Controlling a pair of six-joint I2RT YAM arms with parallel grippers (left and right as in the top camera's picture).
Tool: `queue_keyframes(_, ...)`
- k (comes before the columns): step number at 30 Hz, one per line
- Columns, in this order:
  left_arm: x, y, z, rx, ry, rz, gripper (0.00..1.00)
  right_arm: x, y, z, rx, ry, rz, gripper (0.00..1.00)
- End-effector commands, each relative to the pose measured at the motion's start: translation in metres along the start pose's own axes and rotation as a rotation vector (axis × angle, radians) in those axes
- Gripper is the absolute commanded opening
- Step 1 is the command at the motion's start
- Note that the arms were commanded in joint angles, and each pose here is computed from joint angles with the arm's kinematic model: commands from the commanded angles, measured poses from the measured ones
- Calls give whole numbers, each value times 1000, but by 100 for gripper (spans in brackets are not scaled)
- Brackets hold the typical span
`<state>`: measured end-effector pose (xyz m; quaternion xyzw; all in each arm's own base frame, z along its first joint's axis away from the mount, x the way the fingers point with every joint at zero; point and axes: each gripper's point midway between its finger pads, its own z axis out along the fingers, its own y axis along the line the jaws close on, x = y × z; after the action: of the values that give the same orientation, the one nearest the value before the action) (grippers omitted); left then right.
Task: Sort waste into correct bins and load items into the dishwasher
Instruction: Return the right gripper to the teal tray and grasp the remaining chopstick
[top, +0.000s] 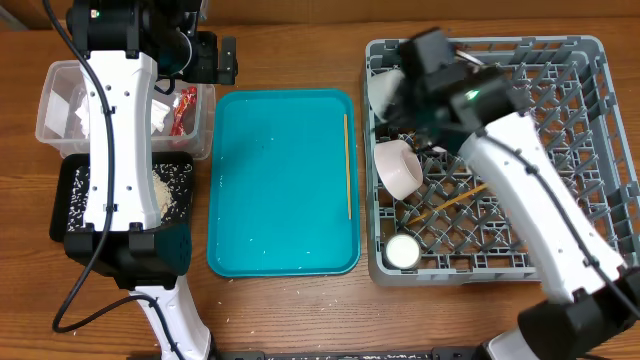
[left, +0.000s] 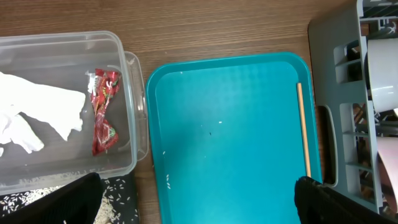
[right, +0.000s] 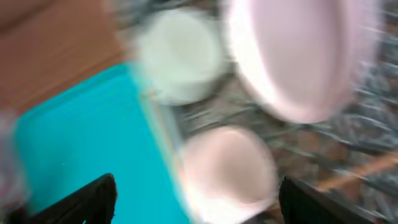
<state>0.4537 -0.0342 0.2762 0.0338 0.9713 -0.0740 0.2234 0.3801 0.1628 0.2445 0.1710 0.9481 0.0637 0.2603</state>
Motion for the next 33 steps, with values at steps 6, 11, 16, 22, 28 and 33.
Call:
queue_keyframes(6, -5, -2, -6, -4, -25, 1, 100, 69, 104, 38, -173, 61, -386, 80)
queue_keyframes(11, -5, -2, -6, -4, -25, 1, 100, 117, 103, 108, -142, 278, -519, 74)
queue_keyframes(16, -5, -2, -6, -4, -25, 1, 100, 148, 83, 159, -32, 384, -550, 74)
queue_keyframes(22, -5, -2, -6, -4, -25, 1, 100, 152, 64, 189, 42, 417, -477, 73)
queue_keyframes(28, -5, -2, -6, -4, -25, 1, 100, 136, 46, 199, 51, 456, -370, 70)
queue_keyframes(33, -5, -2, -6, -4, -25, 1, 100, 138, 49, 200, 47, 450, -380, 66)
